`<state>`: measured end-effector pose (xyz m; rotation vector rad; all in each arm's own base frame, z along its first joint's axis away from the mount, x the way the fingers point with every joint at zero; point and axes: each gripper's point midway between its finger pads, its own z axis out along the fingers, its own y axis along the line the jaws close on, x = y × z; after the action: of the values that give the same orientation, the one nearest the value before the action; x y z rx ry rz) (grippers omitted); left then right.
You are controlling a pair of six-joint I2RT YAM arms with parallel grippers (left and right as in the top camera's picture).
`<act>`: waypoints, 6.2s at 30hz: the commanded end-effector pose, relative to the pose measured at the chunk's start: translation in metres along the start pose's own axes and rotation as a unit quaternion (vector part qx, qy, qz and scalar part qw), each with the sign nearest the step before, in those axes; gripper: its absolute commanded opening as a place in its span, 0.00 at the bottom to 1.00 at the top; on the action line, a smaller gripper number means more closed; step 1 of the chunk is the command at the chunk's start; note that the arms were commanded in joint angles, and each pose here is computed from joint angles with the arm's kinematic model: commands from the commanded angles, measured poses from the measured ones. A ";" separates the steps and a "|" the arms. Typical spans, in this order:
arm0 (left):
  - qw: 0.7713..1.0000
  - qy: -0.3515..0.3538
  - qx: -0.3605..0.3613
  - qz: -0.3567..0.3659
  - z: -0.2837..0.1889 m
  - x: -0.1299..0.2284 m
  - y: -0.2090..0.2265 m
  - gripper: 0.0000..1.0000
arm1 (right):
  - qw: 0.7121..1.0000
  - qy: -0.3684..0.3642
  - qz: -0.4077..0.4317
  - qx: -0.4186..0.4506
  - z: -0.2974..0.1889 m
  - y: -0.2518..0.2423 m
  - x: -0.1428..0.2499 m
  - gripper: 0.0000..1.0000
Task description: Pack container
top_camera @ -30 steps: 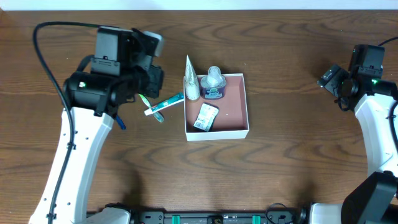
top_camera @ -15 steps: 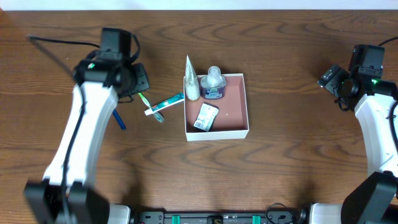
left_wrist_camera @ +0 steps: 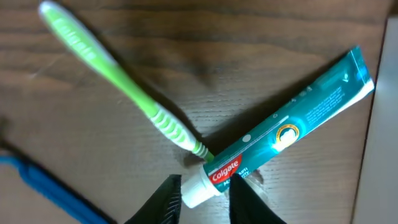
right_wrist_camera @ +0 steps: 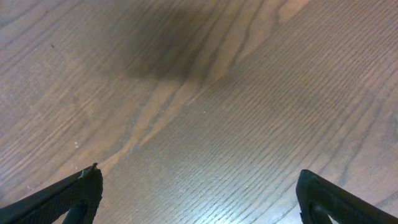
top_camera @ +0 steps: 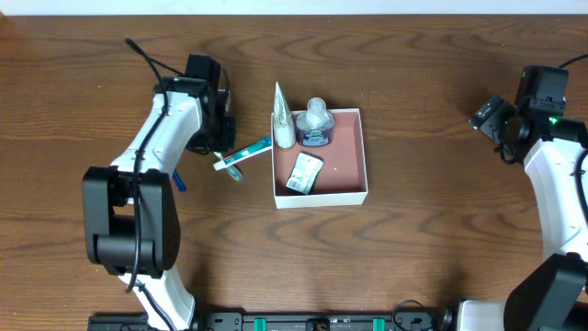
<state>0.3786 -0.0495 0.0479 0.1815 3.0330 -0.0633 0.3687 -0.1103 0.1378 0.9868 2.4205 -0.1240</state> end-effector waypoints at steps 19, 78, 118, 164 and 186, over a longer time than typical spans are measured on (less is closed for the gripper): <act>0.963 -0.030 0.084 0.255 0.003 -0.005 -0.045 0.62 | 1.000 0.000 0.006 0.003 0.001 -0.001 -0.001 0.99; 0.980 -0.177 -0.040 0.087 -0.054 -0.034 -0.009 0.06 | 1.000 0.000 0.006 0.003 0.001 -0.001 -0.001 0.99; 0.800 -0.174 0.181 0.545 -0.066 0.046 -0.206 0.58 | 1.000 0.000 0.006 0.003 0.001 -0.001 -0.001 0.99; 0.963 -0.062 -0.050 -0.258 0.030 0.008 0.008 0.64 | 1.000 0.000 0.006 0.003 0.001 -0.001 -0.001 0.99; 0.955 0.003 -0.038 -0.293 0.070 0.028 0.010 0.54 | 1.000 0.000 0.006 0.003 0.001 -0.001 -0.001 0.99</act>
<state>0.3725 -0.0487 -0.0035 -0.6652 2.9171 -0.0300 0.3687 -0.1103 0.1377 0.9869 2.4208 -0.1241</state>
